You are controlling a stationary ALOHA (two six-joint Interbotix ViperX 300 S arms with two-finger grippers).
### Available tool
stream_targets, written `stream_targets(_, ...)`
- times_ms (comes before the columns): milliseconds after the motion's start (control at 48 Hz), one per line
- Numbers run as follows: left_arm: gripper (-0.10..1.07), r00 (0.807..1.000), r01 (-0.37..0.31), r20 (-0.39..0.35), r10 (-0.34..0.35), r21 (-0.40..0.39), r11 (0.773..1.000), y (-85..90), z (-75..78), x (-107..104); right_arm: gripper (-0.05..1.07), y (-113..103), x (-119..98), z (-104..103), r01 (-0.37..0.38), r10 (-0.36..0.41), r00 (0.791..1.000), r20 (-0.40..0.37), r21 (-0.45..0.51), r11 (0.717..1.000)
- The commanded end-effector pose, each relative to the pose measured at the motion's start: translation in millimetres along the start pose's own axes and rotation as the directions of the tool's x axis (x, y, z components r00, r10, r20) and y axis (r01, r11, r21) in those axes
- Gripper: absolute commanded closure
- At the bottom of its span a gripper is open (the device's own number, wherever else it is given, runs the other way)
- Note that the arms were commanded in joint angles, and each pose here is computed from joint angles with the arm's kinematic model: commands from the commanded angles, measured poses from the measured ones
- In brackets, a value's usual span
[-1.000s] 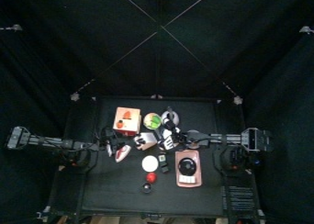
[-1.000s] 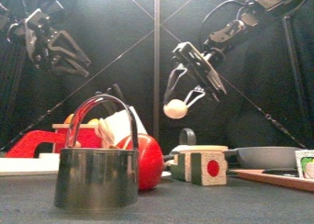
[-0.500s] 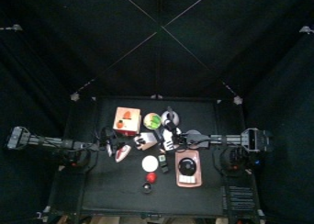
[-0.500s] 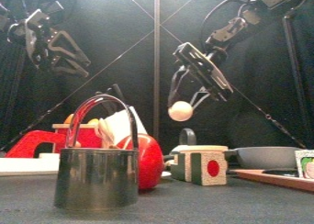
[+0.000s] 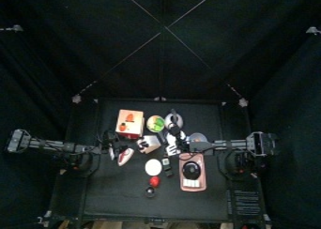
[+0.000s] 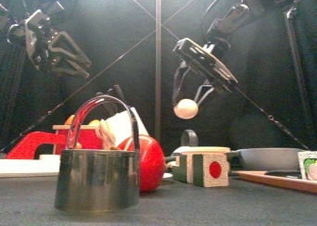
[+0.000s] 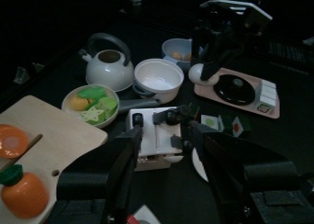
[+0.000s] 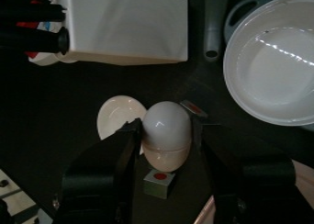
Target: Place egg on small plate
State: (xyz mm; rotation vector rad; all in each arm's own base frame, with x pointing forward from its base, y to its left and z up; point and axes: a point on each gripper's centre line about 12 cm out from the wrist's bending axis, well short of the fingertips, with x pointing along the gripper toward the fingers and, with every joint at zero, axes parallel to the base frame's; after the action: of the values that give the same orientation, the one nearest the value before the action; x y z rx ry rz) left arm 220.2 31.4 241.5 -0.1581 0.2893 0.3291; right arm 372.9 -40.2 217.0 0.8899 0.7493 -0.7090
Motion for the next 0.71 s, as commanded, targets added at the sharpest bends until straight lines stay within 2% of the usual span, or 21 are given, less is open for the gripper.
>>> stream_targets(0,0.13,1.0,-0.003,0.014,0.003,-0.002,1.0,-0.3,5.6,0,0.41,7,-18,10,-0.016,0.016,0.999,0.046,0.014,1.0)
stream_targets(396,0.14,1.0,-0.004,0.011,0.004,-0.006,1.0,-0.1,4.8,0,0.41,11,-13,4,0.002,-0.008,0.994,0.106,0.057,0.998)
stream_targets(688,0.14,1.0,-0.007,0.011,0.007,-0.007,1.0,0.5,4.9,1,0.41,11,2,-6,0.02,-0.03,0.994,0.104,0.099,0.995)
